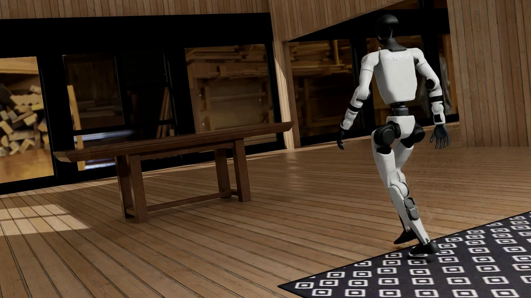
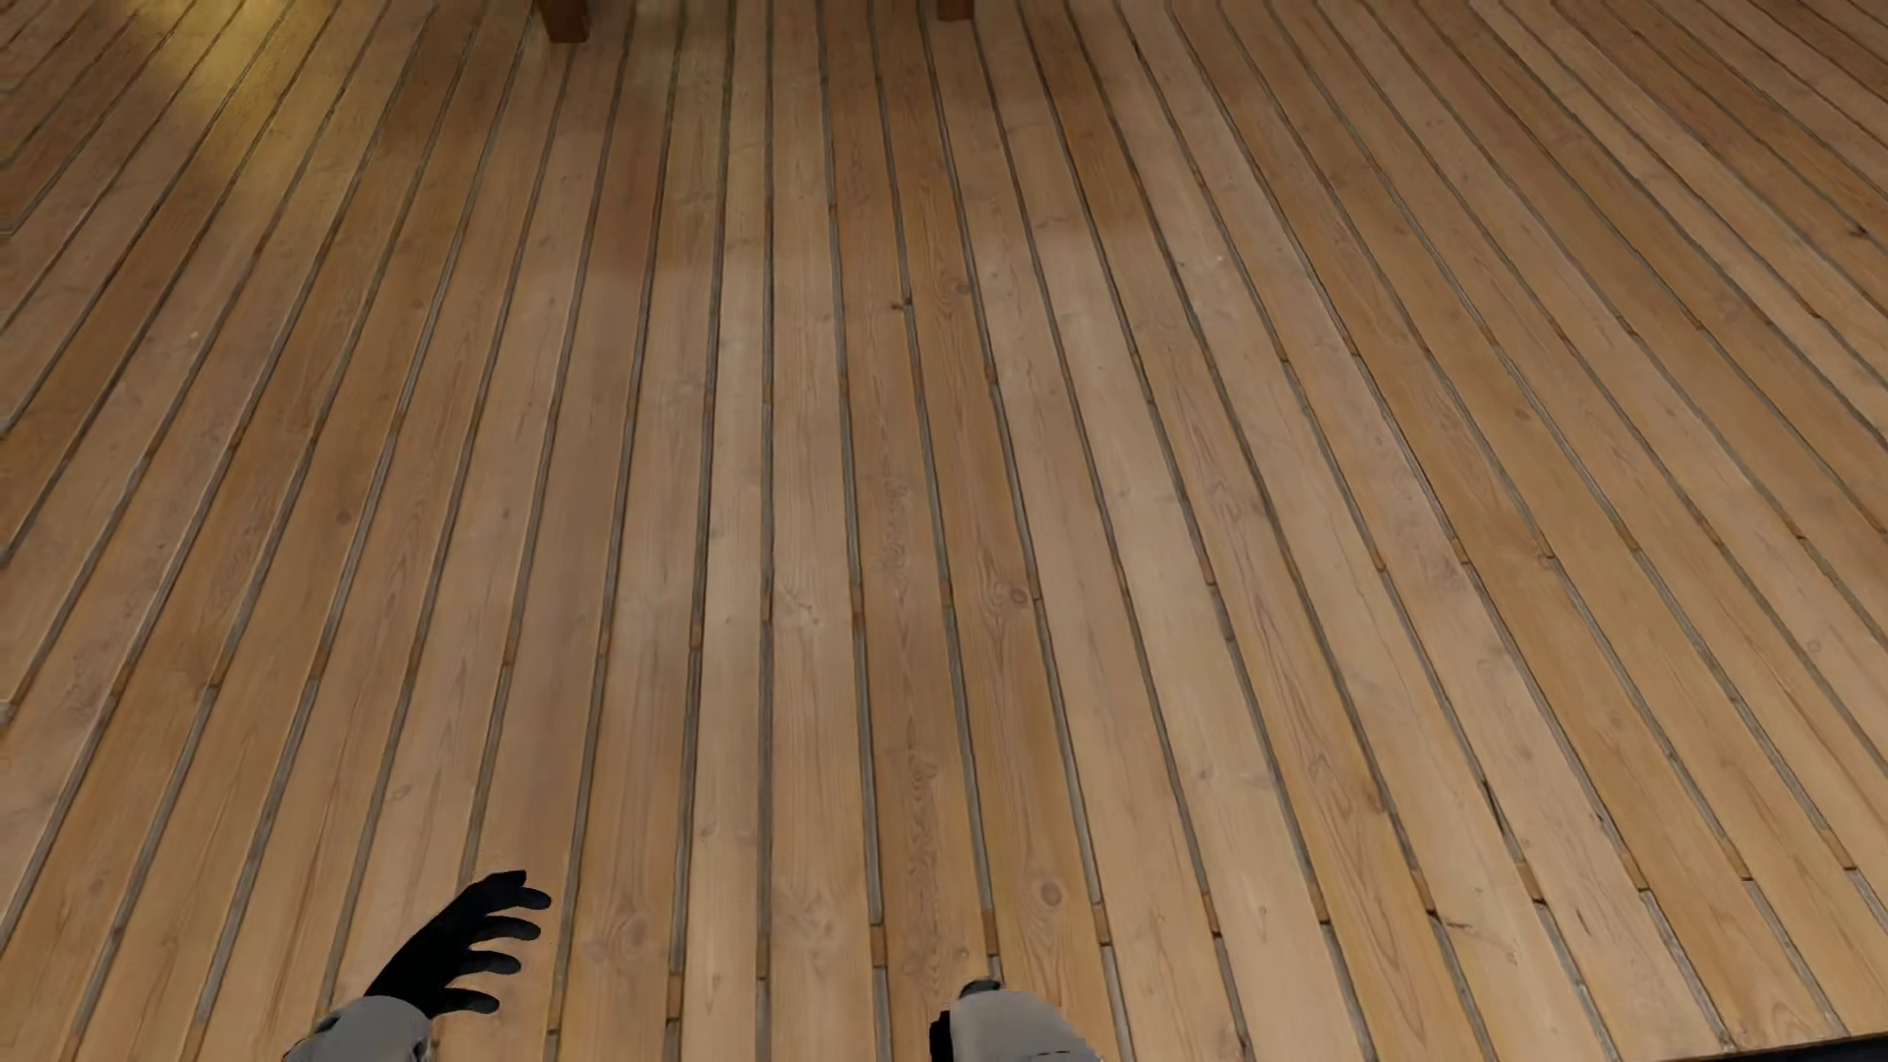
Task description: Walk towards the wood table
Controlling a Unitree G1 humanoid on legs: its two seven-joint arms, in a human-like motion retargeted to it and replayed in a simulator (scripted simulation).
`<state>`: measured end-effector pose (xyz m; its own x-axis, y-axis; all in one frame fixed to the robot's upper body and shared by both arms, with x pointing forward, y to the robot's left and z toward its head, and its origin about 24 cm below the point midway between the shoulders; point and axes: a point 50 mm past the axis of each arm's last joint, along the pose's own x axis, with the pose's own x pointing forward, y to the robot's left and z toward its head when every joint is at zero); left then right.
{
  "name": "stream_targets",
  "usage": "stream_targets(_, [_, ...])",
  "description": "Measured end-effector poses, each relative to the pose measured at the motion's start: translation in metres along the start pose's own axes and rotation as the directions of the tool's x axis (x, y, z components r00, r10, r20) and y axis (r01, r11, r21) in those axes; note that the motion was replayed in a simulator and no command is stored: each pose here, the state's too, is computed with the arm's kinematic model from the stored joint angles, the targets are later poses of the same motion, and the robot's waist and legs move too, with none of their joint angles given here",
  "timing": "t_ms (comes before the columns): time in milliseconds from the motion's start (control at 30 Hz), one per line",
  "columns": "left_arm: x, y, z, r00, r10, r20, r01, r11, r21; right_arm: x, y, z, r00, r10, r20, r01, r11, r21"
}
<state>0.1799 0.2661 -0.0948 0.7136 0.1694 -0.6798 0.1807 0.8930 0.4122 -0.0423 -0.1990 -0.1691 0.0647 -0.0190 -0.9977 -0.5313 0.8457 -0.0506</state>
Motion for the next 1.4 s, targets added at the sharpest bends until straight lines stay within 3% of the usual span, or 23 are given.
stream_targets(100, [0.003,-0.002,0.017,0.998,-0.003,0.059,0.003,1.000,-0.010,0.001,-0.007,0.007,1.000,-0.020,0.023,0.020,1.000,0.015])
stream_targets(200, [-0.001,-0.023,0.000,0.998,-0.061,0.004,0.061,0.998,-0.007,0.003,-0.020,0.020,0.997,-0.054,0.051,0.052,0.998,0.025])
stream_targets(367, [-0.054,-0.077,-0.115,0.888,-0.215,-0.408,0.238,0.971,0.008,0.002,-0.062,0.062,0.979,-0.132,0.156,0.143,0.988,-0.060])
stream_targets(567, [-0.145,-0.099,-0.202,0.663,-0.276,-0.696,0.365,0.931,-0.021,-0.043,-0.150,0.150,0.783,-0.401,0.476,0.334,0.916,0.222])
stream_targets(700, [-0.171,-0.113,-0.215,0.602,-0.317,-0.733,0.424,0.905,-0.043,-0.066,-0.165,0.183,0.676,-0.456,0.580,0.339,0.890,0.304])
stream_targets(767, [-0.169,-0.122,-0.211,0.602,-0.339,-0.723,0.455,0.890,-0.038,-0.065,-0.153,0.190,0.677,-0.416,0.607,0.323,0.909,0.263])
stream_targets(867, [-0.147,-0.120,-0.197,0.658,-0.333,-0.675,0.420,0.907,-0.037,-0.040,-0.112,0.170,0.774,-0.301,0.557,0.246,0.954,0.173])
stream_targets(967, [-0.113,-0.098,-0.173,0.769,-0.266,-0.582,0.289,0.956,-0.055,-0.006,-0.054,0.094,0.934,-0.159,0.320,0.129,0.985,0.113])
stream_targets(1067, [-0.076,-0.060,-0.138,0.880,-0.164,-0.446,0.168,0.985,-0.031,0.001,-0.016,0.006,0.999,-0.044,0.018,0.043,0.999,0.029])
stream_targets(1233, [-0.032,0.005,-0.088,0.953,0.020,-0.303,-0.027,0.999,-0.018,-0.020,-0.002,-0.076,0.972,-0.016,-0.235,0.030,0.998,0.057])
stream_targets(1400, [-0.019,0.036,-0.047,0.984,0.098,-0.150,-0.098,0.995,0.007,-0.023,0.021,-0.072,0.984,0.020,-0.176,0.007,0.989,0.146])
